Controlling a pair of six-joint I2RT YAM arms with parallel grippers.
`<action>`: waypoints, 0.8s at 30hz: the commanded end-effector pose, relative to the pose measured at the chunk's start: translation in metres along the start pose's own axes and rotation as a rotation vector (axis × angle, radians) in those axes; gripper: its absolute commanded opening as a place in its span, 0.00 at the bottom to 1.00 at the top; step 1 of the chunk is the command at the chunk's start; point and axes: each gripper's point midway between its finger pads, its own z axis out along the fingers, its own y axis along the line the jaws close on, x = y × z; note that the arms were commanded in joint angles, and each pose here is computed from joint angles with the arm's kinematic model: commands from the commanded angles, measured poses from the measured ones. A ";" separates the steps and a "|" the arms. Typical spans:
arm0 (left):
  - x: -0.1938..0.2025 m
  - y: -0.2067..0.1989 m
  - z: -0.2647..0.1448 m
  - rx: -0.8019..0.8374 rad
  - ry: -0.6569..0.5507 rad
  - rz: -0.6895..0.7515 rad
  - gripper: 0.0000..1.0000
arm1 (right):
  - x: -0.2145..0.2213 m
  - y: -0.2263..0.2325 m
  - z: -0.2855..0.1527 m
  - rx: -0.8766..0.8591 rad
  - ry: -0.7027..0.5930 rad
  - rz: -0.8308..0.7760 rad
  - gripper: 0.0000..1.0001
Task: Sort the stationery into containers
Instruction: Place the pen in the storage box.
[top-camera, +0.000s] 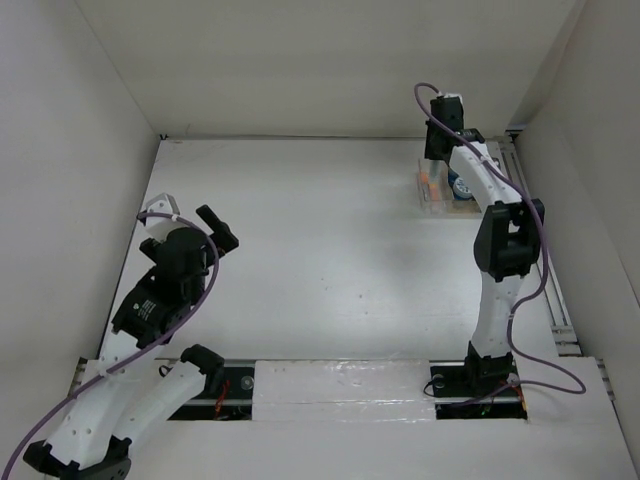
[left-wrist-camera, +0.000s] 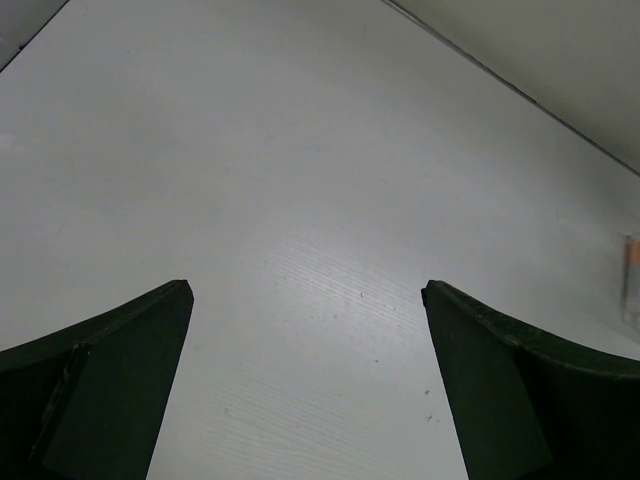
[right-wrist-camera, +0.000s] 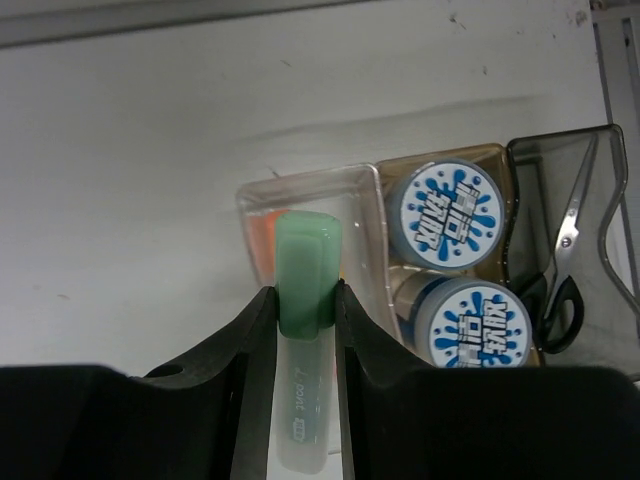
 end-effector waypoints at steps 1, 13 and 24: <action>-0.004 -0.006 0.004 0.010 -0.008 0.005 1.00 | -0.009 -0.013 0.004 0.017 -0.011 -0.063 0.00; -0.002 -0.009 0.006 0.017 -0.002 0.015 1.00 | 0.017 -0.022 0.020 0.065 0.030 -0.106 0.32; -0.002 -0.009 0.006 0.017 -0.002 0.015 1.00 | -0.031 0.014 -0.064 -0.009 -0.093 -0.050 1.00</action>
